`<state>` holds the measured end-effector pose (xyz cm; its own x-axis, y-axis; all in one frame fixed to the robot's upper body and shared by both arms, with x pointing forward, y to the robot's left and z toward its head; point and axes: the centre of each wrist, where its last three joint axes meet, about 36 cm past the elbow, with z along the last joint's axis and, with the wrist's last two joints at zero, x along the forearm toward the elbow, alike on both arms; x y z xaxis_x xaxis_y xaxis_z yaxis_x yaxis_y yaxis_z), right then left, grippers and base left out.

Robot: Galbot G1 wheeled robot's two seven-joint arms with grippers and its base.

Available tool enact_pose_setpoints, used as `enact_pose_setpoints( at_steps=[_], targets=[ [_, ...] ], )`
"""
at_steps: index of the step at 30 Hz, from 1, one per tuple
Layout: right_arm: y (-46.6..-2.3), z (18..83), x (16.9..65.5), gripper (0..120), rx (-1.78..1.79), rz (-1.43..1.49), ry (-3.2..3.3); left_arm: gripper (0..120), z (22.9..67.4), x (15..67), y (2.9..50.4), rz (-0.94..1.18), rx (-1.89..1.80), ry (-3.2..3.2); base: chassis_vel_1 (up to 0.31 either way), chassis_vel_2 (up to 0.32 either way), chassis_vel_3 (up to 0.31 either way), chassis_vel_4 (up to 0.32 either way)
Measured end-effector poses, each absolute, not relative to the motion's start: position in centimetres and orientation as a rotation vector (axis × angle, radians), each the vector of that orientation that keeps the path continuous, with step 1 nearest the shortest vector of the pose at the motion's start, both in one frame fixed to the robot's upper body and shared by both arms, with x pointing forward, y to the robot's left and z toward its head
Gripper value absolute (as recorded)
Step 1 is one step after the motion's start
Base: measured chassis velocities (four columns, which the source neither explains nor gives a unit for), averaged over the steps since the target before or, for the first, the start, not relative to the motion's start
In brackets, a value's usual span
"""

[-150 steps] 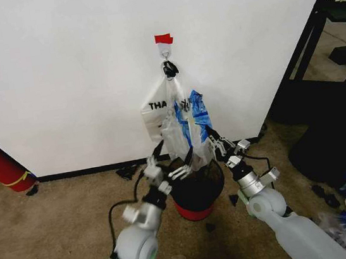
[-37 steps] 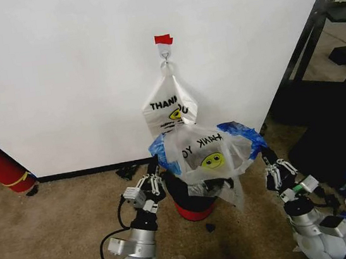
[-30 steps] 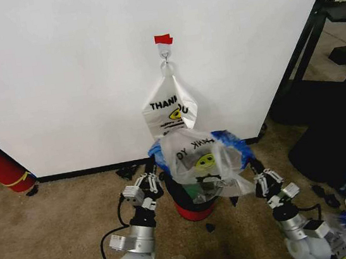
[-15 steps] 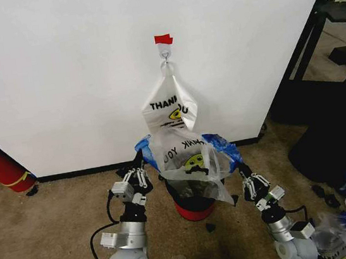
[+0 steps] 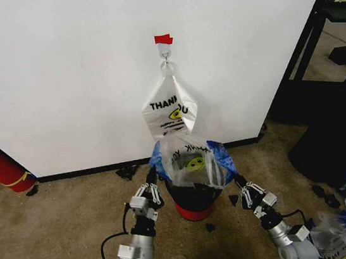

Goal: Pick up the garbage bag from the wall and place it over the trash bin.

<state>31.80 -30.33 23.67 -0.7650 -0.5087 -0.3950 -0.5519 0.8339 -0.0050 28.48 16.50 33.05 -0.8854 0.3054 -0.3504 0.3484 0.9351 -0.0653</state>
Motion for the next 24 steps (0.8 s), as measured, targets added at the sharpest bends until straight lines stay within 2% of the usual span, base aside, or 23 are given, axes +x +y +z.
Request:
enact_pose_setpoints(
  at_steps=[7, 14, 24],
  targets=[
    [-32.7, 25.1, 27.6, 0, -0.889, 0.142, 2.713, 0, 32.7, 25.0, 17.6, -0.087, 0.566, 2.814, 0.0, 0.0, 0.0, 0.0],
    [-34.8, 25.8, 23.2, 0, -0.926, 0.179, 2.796, 0, 33.0, 25.0, 18.9, 0.072, 0.569, 2.805, 0.0, 0.0, 0.0, 0.0],
    [-33.9, 21.2, 23.9, 0, -0.788, 0.215, 2.851, 0, 29.3, 25.9, 19.2, 0.266, 0.427, 2.933, 0.0, 0.0, 0.0, 0.0]
  ],
)
